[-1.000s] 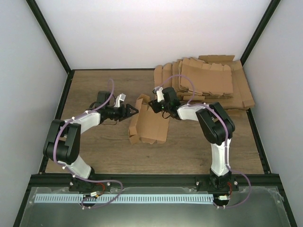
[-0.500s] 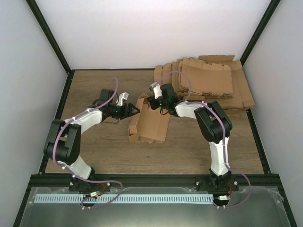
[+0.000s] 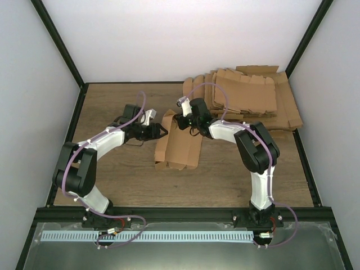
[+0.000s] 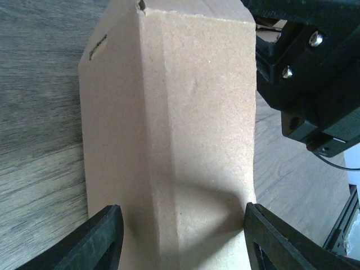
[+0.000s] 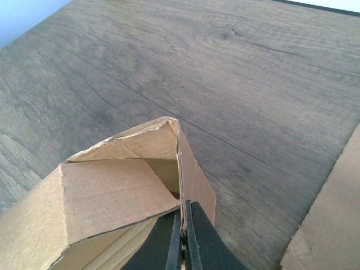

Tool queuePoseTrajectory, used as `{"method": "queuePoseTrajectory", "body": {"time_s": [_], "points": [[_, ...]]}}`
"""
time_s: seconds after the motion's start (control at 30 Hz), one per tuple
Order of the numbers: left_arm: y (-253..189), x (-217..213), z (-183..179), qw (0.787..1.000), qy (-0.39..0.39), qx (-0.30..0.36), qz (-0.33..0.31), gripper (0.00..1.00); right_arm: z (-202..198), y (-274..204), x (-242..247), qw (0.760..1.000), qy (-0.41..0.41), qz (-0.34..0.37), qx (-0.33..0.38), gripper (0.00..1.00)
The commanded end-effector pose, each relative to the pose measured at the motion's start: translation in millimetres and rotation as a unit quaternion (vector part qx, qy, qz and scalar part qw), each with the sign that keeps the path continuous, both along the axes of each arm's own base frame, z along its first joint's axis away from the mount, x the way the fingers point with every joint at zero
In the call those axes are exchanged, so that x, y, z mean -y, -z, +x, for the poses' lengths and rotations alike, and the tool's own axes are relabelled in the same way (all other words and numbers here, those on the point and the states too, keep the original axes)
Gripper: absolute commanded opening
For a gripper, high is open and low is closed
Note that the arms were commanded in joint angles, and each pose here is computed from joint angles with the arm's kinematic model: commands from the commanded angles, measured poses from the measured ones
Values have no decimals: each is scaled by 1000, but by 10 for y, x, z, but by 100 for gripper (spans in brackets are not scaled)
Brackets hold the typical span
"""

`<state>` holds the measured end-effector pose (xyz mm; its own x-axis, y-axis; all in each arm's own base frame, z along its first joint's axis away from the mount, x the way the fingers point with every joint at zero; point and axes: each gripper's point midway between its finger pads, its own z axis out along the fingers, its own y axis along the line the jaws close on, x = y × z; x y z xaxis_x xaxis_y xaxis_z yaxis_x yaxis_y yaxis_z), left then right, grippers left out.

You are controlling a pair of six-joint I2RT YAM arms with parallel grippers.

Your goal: Fold the paper box

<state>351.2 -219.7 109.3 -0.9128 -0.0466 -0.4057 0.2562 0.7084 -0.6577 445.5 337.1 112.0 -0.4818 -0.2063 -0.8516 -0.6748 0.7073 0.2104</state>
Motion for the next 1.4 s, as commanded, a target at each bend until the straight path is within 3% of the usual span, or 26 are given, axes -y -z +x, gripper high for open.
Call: {"method": "queuePoseTrajectory", "body": {"time_s": [0.0, 0.43, 0.73, 1.37], "points": [[26, -14, 47, 1000, -1, 8, 18, 60, -80, -234, -53, 1000, 2, 2, 8, 1], [-163, 36, 28, 1000, 7, 27, -8, 62, -162, -318, -4, 999, 27, -33, 18, 1], [-86, 35, -17, 1000, 6, 14, -10, 62, -334, -259, 83, 998, 61, -14, -22, 1], [115, 124, -67, 1000, 24, -4, -4, 62, -620, 277, 224, 994, 91, -32, -59, 8]]}}
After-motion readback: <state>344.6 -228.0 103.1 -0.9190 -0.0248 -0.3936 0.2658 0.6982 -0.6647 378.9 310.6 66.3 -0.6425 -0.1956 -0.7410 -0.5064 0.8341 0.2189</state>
